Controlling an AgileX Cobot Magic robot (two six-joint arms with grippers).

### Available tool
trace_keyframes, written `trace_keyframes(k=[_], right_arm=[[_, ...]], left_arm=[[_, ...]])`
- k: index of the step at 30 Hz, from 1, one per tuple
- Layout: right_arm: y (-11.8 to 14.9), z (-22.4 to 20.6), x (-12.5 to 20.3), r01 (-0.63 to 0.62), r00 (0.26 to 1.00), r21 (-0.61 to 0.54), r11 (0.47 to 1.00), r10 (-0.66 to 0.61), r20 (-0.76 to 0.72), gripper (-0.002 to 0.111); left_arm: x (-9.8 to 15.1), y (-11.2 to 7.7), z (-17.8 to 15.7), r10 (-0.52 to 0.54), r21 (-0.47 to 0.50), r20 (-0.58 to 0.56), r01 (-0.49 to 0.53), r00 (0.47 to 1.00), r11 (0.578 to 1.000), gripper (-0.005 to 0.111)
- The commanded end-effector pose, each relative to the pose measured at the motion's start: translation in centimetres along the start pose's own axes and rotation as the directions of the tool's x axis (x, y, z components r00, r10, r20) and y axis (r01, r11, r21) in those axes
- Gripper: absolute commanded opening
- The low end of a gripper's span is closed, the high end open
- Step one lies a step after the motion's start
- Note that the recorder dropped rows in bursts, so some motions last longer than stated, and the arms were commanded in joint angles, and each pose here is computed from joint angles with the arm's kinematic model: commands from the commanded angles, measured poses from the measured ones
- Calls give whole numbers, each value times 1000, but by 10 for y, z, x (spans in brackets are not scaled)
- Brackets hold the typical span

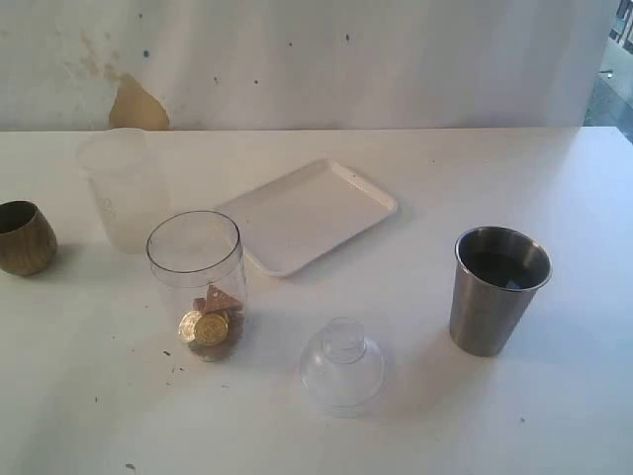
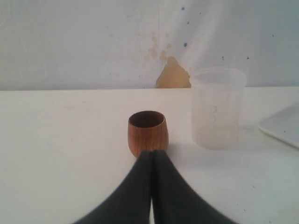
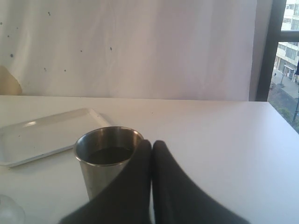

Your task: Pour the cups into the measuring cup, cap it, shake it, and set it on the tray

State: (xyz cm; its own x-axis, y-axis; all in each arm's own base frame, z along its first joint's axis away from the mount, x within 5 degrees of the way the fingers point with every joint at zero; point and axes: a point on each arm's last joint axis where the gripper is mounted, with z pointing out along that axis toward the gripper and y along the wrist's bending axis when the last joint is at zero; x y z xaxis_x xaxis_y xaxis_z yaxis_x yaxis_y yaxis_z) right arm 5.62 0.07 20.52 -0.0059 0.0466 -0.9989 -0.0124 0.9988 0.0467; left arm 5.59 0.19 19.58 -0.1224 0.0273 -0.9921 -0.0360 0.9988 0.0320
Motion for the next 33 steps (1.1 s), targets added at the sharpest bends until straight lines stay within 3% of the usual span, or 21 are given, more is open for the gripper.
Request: trace_keyframes(k=[1, 33], right_arm=[[0, 0, 0, 0, 1000, -8, 1000, 0, 9, 0], [0, 0, -2, -16, 1000, -9, 1000, 16, 21, 0]], left_arm=[[3, 0, 0, 1, -1, -17, -1, 1000, 1000, 0], [1, 0, 0, 1, -3, 8, -1, 1000, 1000, 0]])
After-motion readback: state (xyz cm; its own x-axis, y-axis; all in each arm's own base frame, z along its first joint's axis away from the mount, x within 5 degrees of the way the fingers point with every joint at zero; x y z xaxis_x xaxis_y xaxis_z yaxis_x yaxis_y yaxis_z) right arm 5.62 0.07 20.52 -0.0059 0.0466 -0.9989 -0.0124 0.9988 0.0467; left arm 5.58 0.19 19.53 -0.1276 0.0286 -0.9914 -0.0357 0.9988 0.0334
